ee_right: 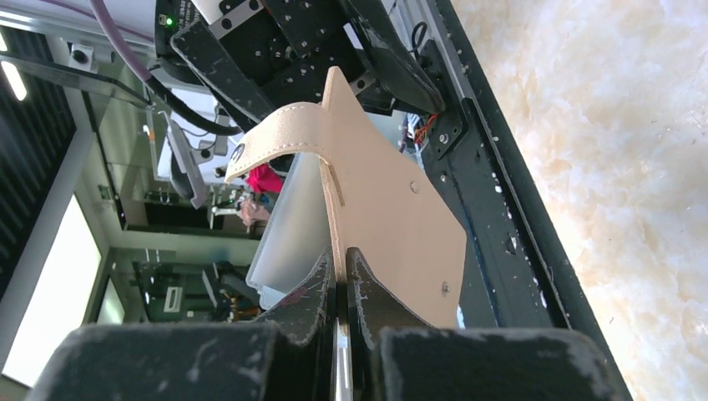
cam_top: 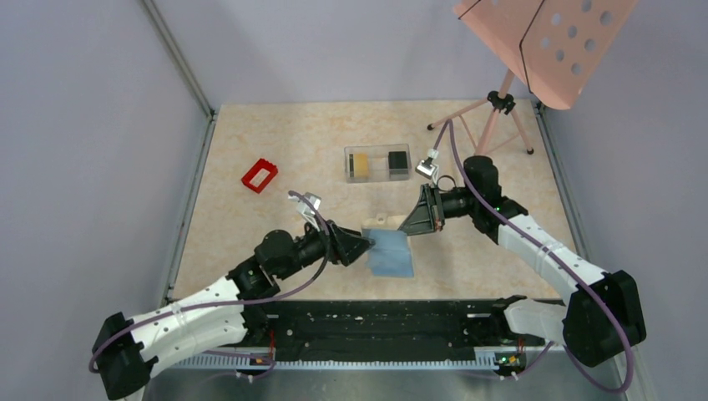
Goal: Put the credit cards into the card holder
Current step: Open the card holder.
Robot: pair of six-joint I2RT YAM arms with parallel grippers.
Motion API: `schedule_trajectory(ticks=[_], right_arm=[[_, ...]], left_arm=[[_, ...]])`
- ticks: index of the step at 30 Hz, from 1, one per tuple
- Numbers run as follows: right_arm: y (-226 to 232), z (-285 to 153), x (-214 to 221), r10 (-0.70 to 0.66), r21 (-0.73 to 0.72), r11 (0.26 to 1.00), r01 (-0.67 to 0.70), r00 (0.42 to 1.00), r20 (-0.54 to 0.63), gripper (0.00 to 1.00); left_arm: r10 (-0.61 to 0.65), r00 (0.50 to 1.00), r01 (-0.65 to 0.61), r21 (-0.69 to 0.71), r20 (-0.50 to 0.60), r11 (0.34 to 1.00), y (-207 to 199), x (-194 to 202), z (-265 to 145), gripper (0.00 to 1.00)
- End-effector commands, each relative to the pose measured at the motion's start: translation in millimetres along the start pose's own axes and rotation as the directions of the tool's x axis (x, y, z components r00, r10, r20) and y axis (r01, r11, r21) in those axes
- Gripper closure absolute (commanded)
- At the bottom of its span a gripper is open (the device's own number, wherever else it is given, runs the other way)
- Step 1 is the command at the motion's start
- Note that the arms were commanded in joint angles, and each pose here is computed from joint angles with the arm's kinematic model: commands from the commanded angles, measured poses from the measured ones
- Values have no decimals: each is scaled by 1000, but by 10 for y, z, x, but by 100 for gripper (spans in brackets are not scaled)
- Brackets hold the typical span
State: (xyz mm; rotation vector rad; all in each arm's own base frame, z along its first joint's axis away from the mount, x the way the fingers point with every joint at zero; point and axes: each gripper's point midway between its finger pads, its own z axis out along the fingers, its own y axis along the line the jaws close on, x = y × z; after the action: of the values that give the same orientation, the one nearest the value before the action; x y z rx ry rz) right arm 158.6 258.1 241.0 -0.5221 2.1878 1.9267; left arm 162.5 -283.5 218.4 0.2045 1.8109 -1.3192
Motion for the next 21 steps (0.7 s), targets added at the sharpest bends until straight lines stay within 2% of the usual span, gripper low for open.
schedule_trajectory(ticks=[1, 5, 12, 16, 21], right_arm=[[177, -26, -51, -36, -49, 998, 37, 999, 14, 100], [203, -22, -79, -30, -57, 998, 30, 999, 15, 100], [225, -22, -78, -22, -72, 997, 23, 1000, 12, 100], [250, -28, -47, -26, -83, 996, 26, 1000, 0, 100], [258, -29, -31, -30, -91, 995, 30, 1000, -4, 100]], left_arm=[[-35, 987, 27, 52, 154, 998, -110, -286, -96, 24], [-52, 977, 44, 42, 207, 998, -49, -338, -140, 20], [-41, 990, 32, 69, 137, 997, -96, -219, -49, 18], [-39, 987, 28, 73, 154, 997, -89, -248, 9, 18], [-7, 984, -24, 168, 177, 985, -271, -326, 51, 17]])
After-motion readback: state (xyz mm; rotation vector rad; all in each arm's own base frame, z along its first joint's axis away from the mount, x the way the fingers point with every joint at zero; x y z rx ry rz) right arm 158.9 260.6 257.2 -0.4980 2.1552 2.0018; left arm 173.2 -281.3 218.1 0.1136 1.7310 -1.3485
